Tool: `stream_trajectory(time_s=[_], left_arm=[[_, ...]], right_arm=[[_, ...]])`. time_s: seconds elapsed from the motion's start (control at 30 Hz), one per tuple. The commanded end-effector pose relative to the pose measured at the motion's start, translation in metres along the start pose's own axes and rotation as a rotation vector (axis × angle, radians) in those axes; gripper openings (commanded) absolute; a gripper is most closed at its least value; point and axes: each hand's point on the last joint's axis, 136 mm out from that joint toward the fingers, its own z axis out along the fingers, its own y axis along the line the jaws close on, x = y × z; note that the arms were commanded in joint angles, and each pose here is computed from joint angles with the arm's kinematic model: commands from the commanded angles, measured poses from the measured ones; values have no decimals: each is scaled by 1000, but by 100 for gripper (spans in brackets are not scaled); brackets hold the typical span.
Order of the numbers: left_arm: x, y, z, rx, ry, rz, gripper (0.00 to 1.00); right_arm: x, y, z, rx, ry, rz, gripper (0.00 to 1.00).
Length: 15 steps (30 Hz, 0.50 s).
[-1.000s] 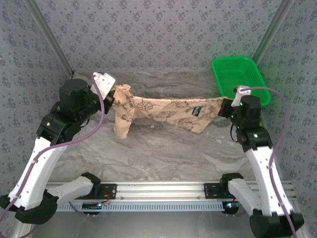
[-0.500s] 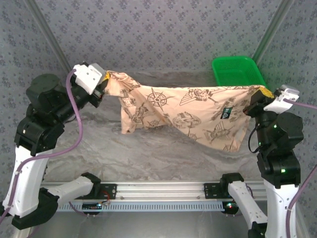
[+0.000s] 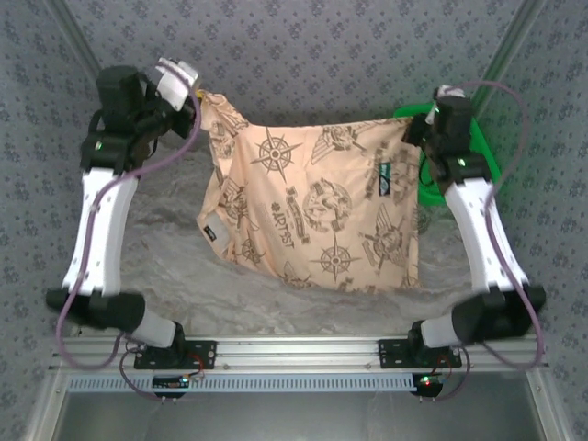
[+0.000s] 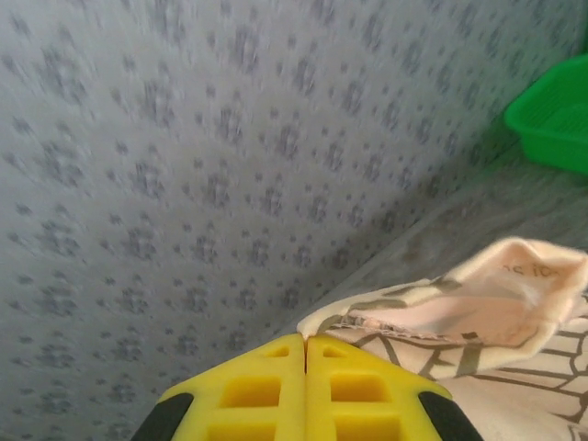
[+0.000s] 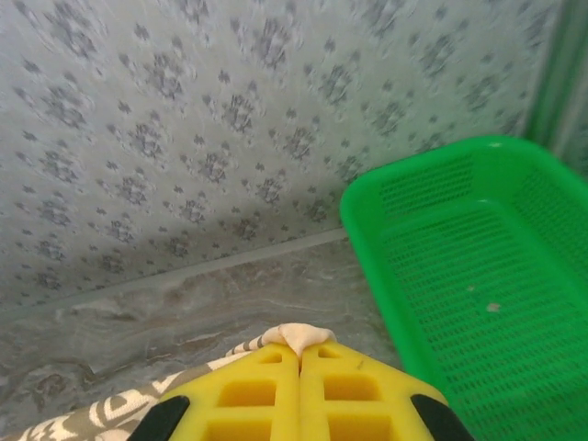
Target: Fold the inside-out t-shirt
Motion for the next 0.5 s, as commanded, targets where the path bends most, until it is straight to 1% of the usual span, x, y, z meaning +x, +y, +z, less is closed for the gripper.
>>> stream_trajectory(time_s=[0.0, 0.07, 0.13, 0.27, 0.33, 0.37, 0.47], left_arm=[[-27, 26, 13, 49, -102, 15, 0], [-34, 37, 25, 55, -102, 48, 0], [-43, 39, 27, 79, -100, 66, 0], [-81, 39, 1, 68, -195, 117, 0], [-96, 14, -22, 164, -261, 202, 0], [-100, 6, -32, 190, -278, 214, 0], [-100, -20, -51, 215, -275, 298, 0]], right_arm=[[-53, 19, 18, -53, -92, -19, 0], [-65, 28, 35, -77, -87, -24, 0], [-80, 37, 40, -110, -99, -19, 0], [-103, 46, 24, -149, -142, -18, 0], [-105, 45, 8, -149, -151, -36, 0], [-102, 43, 4, -145, -146, -43, 0], [-79, 34, -11, -129, -115, -64, 0]])
